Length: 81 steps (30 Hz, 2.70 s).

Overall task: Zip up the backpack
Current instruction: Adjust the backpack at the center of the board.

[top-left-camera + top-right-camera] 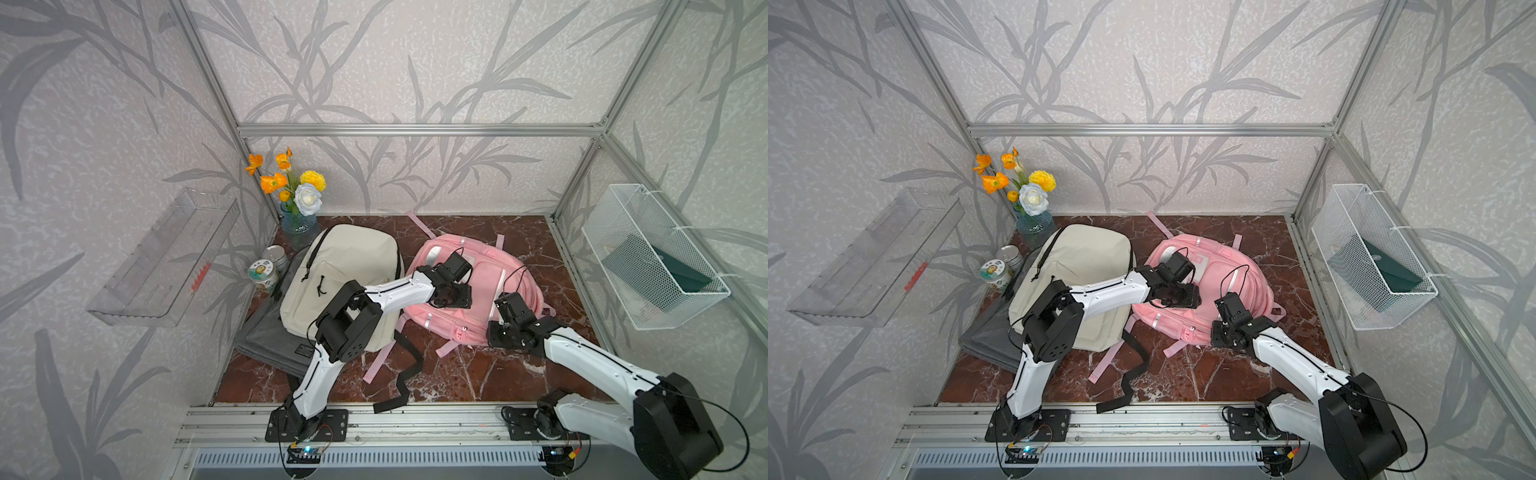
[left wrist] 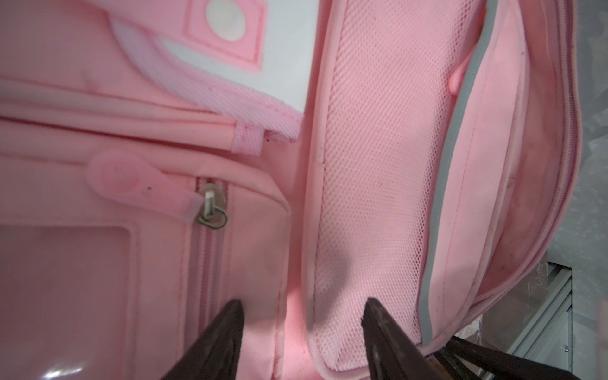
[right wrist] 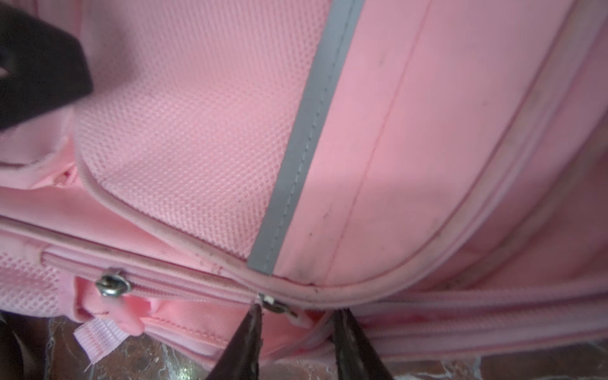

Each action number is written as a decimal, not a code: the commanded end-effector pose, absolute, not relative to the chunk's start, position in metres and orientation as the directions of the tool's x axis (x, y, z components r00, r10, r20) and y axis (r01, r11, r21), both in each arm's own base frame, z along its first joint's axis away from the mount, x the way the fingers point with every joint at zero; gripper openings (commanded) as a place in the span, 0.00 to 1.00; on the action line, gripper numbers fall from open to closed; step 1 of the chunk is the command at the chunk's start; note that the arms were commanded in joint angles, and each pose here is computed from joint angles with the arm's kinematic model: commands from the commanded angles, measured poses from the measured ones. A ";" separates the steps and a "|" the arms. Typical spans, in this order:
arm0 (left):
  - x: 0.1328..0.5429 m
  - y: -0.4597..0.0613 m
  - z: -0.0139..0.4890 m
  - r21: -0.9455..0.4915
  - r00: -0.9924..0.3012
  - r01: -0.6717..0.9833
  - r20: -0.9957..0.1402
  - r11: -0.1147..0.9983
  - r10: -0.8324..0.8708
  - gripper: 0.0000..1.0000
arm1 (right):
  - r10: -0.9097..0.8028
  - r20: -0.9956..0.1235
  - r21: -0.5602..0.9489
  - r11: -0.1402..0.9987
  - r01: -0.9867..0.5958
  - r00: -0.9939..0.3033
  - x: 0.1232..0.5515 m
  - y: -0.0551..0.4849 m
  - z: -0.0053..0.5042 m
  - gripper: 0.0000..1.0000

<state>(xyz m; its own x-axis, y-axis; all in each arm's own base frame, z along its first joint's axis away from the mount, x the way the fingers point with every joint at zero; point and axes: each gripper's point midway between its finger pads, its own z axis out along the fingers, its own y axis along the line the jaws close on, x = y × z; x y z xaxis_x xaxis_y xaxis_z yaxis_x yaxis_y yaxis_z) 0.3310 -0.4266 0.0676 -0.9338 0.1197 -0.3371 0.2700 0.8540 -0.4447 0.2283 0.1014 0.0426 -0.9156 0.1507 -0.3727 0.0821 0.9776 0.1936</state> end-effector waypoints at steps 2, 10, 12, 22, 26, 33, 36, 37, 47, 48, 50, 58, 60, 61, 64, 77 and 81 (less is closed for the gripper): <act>0.331 -0.416 0.041 -0.401 -0.947 0.242 -0.297 0.883 0.124 0.59 | 0.173 -0.468 0.180 0.979 0.098 -0.867 0.244 0.097 0.070 0.37; 0.333 -0.415 0.040 -0.403 -0.947 0.238 -0.298 0.884 0.119 0.59 | 0.179 -0.439 0.179 0.978 0.109 -0.881 0.245 0.099 0.056 0.36; 0.334 -0.415 0.038 -0.402 -0.948 0.237 -0.296 0.884 0.120 0.59 | 0.184 -0.392 0.173 0.977 0.124 -0.901 0.239 0.100 0.045 0.36; 0.353 -0.413 0.023 -0.385 -0.952 0.224 -0.283 0.895 0.116 0.57 | 0.218 -0.383 0.205 0.968 0.148 -0.898 0.233 0.100 0.039 0.07; 0.365 -0.415 0.009 -0.376 -0.954 0.224 -0.273 0.899 0.124 0.57 | 0.265 -0.422 0.153 0.963 0.220 -0.867 0.228 0.080 0.055 0.00; 0.385 -0.436 -0.010 -0.407 -0.946 0.286 -0.263 0.868 0.188 0.55 | 0.318 -0.397 0.195 0.946 0.260 -0.861 0.211 0.078 0.053 0.00; 0.398 -0.463 -0.007 -0.444 -0.936 0.329 -0.273 0.833 0.223 0.54 | 0.333 -0.390 0.278 0.931 0.235 -0.858 0.211 0.097 0.052 0.00; 0.402 -0.471 -0.001 -0.456 -0.931 0.342 -0.284 0.822 0.230 0.54 | 0.330 -0.399 0.288 0.931 0.225 -0.856 0.213 0.101 0.054 0.00; 0.400 -0.425 0.087 -0.372 -0.920 0.309 -0.350 0.875 0.176 0.68 | 0.279 -0.453 0.333 0.934 0.130 -0.847 0.246 0.144 0.071 0.00; 0.395 -0.416 0.096 -0.398 -0.921 0.284 -0.366 0.872 0.132 0.69 | 0.275 -0.458 0.337 0.934 0.120 -0.845 0.249 0.147 0.072 0.00; 0.385 -0.396 0.111 -0.455 -0.926 0.227 -0.375 0.861 0.046 0.70 | 0.265 -0.463 0.339 0.935 0.107 -0.846 0.250 0.150 0.073 0.00; 0.356 -0.393 0.121 -0.650 -0.947 0.103 -0.296 0.753 -0.125 0.66 | 0.229 -0.482 0.350 0.935 0.054 -0.846 0.247 0.169 0.071 0.00; 0.352 -0.398 0.118 -0.682 -0.950 0.083 -0.274 0.726 -0.150 0.64 | 0.227 -0.489 0.355 0.934 0.046 -0.842 0.247 0.174 0.072 0.00; 0.350 -0.401 0.117 -0.693 -0.951 0.078 -0.267 0.717 -0.155 0.64 | 0.226 -0.492 0.356 0.934 0.043 -0.840 0.247 0.176 0.073 0.00; 0.342 -0.410 0.114 -0.718 -0.958 0.066 -0.241 0.693 -0.158 0.60 | 0.233 -0.497 0.373 0.927 0.036 -0.836 0.248 0.182 0.075 0.00; 0.327 -0.410 0.062 -0.672 -0.975 0.002 -0.167 0.740 -0.148 0.55 | 0.226 -0.517 0.374 0.927 0.020 -0.826 0.250 0.190 0.079 0.00; 0.323 -0.406 0.060 -0.660 -0.974 0.001 -0.170 0.751 -0.148 0.57 | 0.220 -0.523 0.361 0.932 0.020 -0.823 0.250 0.187 0.079 0.00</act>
<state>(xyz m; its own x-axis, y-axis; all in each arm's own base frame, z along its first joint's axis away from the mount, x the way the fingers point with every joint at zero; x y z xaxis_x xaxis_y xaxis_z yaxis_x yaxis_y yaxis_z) 0.3293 -0.4160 0.0733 -0.9718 -0.1420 -0.1885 0.0295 0.7192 -0.6941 0.2389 0.1799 0.0613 -0.8534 0.2016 -0.4807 0.0318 0.9406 0.3381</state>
